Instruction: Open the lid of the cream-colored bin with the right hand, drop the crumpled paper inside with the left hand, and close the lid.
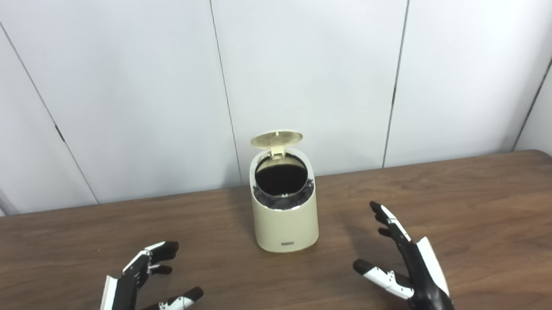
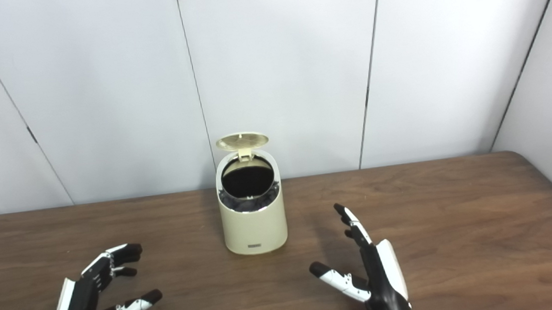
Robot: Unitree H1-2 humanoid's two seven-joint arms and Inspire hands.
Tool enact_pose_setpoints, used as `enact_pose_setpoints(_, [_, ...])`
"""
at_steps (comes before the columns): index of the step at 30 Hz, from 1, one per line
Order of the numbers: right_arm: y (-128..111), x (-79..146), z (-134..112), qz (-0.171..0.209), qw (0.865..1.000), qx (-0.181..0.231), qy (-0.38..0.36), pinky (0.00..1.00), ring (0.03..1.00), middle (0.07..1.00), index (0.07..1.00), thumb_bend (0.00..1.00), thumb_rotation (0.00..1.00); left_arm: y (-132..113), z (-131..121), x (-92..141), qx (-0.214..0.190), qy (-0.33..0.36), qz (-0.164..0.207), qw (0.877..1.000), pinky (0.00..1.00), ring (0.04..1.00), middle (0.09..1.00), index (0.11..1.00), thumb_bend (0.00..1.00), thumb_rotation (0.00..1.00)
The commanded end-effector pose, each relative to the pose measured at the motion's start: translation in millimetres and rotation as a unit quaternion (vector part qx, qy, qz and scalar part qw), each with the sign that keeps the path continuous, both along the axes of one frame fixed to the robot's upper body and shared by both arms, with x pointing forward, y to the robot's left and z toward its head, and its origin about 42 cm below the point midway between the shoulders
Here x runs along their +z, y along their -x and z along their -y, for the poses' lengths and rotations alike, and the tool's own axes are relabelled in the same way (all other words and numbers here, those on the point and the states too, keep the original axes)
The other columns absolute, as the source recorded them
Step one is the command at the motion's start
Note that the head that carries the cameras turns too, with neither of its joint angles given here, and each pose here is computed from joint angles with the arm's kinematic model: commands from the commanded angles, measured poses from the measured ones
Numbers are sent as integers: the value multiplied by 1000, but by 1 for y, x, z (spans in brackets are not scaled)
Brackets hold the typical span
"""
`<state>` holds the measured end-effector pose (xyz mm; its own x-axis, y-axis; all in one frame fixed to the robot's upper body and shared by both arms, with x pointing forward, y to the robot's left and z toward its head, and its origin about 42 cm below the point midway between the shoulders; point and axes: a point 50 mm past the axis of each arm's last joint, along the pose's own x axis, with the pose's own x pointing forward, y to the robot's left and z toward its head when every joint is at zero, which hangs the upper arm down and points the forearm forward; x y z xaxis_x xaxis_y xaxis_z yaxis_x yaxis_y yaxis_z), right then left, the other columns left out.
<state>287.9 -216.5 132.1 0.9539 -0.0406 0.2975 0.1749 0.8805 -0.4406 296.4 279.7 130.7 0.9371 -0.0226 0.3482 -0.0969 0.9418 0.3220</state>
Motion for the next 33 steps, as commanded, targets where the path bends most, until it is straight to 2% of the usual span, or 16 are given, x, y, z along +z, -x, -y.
enact_pose_setpoints(1, [2,3,11,14,1000,-3,17,810,885,909,906,954,786,-6,2,11,-4,-4,32,999,620,726,735,711,915,218])
enact_pose_setpoints(4, [-1,11,16,27,999,-3,32,803,882,912,906,950,788,-5,3,11,0,-10,31,999,611,725,734,708,916,231])
enact_pose_setpoints(9, [-10,29,30,51,997,-7,53,876,917,921,917,964,825,-5,4,11,1,-14,33,999,599,721,732,712,933,242])
enact_pose_setpoints(16, [-42,61,55,117,985,2,126,876,914,921,930,982,862,-7,4,9,-2,-16,34,999,606,723,731,702,924,235])
enact_pose_setpoints(18, [-52,77,55,130,982,6,134,873,910,919,929,993,863,-7,5,9,-1,-16,32,999,603,721,730,701,931,240])
enact_pose_setpoints(22, [-66,105,49,155,977,10,147,794,879,900,905,1000,821,-7,7,10,-2,-20,31,999,611,722,729,703,939,240])
enact_pose_setpoints(29, [-78,151,32,164,970,33,174,783,883,907,902,1000,749,-8,11,9,-4,-9,28,1000,603,716,722,698,937,215])
enact_pose_setpoints(33, [-85,171,24,165,964,47,204,771,878,900,894,1000,783,-8,13,8,-6,-7,25,1000,606,716,720,695,934,203])
